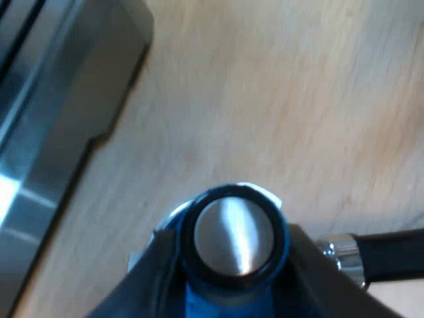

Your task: Grind coffee beans and then tamp

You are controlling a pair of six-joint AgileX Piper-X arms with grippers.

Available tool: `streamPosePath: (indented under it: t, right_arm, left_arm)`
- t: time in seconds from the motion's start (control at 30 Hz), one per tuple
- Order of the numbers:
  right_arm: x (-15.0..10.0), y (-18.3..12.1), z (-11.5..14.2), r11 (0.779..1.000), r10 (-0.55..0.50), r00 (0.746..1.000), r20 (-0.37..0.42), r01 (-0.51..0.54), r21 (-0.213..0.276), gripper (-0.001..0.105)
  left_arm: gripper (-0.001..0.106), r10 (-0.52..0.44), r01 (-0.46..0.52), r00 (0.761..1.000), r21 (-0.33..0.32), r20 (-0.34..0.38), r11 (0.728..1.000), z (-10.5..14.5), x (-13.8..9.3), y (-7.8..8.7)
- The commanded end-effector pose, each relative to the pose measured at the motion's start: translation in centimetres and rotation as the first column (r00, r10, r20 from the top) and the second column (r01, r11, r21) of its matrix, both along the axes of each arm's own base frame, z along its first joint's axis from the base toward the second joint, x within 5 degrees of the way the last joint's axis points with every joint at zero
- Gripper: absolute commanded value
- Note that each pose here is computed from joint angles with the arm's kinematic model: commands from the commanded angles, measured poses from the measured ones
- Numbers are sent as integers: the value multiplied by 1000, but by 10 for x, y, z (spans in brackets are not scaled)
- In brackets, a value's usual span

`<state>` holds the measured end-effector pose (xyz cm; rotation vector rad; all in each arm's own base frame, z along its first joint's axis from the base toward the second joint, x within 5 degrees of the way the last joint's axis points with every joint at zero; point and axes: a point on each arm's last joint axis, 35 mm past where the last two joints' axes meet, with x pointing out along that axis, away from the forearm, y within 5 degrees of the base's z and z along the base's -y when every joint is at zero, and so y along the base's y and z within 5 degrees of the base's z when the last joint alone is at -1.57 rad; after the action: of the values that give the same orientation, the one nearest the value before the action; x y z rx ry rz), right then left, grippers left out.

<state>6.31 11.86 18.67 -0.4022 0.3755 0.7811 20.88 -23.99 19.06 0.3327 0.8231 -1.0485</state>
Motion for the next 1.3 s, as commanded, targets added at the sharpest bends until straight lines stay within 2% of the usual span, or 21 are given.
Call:
streamPosePath:
  t: [0.03, 0.3, 0.73, 1.0, 1.3]
  right_arm:
    - [0, 0, 3, 1000, 8, 1000, 4, -8, 15, 59]
    - [0, 0, 3, 1000, 8, 1000, 4, -8, 15, 59]
    - [0, 0, 3, 1000, 8, 1000, 4, -8, 15, 59]
    - [0, 0, 3, 1000, 8, 1000, 4, -8, 15, 59]
    - [0, 0, 3, 1000, 8, 1000, 4, -8, 15, 59]
  left_arm:
    - [9, 2, -1, 1000, 37, -17, 999, -10, 0, -1]
    - [9, 1, 4, 998, 84, -65, 996, -23, -2, 1]
    - [9, 7, 11, 993, 143, -119, 990, -46, -16, 16]
    - [9, 5, 9, 994, 131, -108, 991, -42, -14, 14]
    - [9, -1, 2, 1000, 41, -25, 999, -5, -7, 6]
